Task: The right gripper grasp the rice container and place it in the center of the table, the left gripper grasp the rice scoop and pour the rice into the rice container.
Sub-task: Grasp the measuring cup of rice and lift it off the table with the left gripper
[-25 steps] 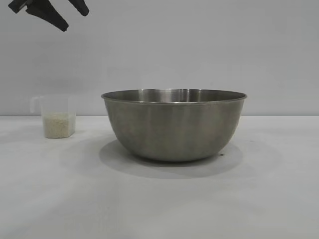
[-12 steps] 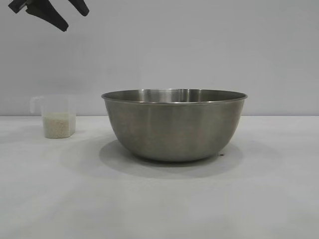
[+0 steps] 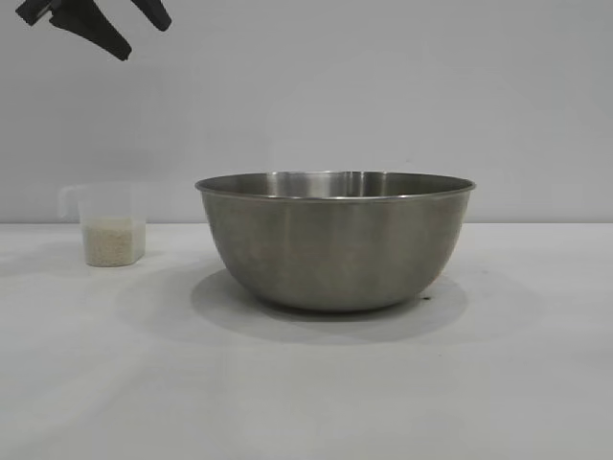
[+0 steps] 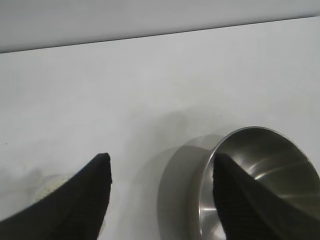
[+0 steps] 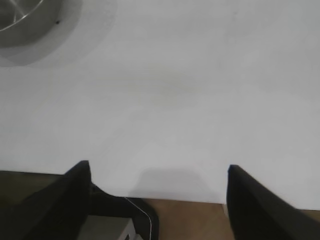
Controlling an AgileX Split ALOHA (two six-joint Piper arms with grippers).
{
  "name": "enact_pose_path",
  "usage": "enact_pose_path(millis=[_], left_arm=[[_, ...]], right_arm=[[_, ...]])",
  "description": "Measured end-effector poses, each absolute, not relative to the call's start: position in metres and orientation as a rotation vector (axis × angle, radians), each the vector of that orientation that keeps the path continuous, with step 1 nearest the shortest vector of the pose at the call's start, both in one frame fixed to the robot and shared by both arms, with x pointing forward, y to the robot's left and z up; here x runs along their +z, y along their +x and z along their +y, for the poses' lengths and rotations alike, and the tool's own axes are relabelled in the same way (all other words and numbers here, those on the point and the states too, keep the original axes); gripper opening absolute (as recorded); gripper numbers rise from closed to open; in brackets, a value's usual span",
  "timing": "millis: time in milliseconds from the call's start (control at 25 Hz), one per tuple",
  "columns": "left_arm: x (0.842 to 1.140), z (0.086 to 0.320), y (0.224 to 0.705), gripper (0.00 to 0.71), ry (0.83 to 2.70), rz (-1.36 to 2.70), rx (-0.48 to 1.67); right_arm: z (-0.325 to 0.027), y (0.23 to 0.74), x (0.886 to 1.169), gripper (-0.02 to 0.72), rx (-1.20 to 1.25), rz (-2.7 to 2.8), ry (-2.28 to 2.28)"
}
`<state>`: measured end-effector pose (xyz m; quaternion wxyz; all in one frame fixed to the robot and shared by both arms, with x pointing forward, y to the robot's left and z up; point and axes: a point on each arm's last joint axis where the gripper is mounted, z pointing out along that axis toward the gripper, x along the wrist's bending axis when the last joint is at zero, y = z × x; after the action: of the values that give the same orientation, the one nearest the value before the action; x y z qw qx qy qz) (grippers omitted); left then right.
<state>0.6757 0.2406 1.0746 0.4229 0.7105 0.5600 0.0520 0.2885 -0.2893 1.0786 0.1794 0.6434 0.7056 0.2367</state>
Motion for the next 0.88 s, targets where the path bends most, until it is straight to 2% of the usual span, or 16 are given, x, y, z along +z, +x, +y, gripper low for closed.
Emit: enact_pose_path(millis=[160, 400, 880], left_arm=[[1.075, 0.241, 0.676, 0.385, 1.779, 1.402, 0.13], [1.075, 0.241, 0.676, 0.385, 1.78, 1.402, 0.128], [1.075, 0.241, 0.676, 0.385, 1.78, 1.402, 0.128]], right_arm=[[-0.29, 0.278, 1.071, 0.489, 0.695, 1.974, 1.801], [-0.29, 0.269, 1.046, 0.489, 0.666, 1.995, 1.827], [-0.29, 0.277, 1.046, 0.489, 0.733, 1.952, 1.729]])
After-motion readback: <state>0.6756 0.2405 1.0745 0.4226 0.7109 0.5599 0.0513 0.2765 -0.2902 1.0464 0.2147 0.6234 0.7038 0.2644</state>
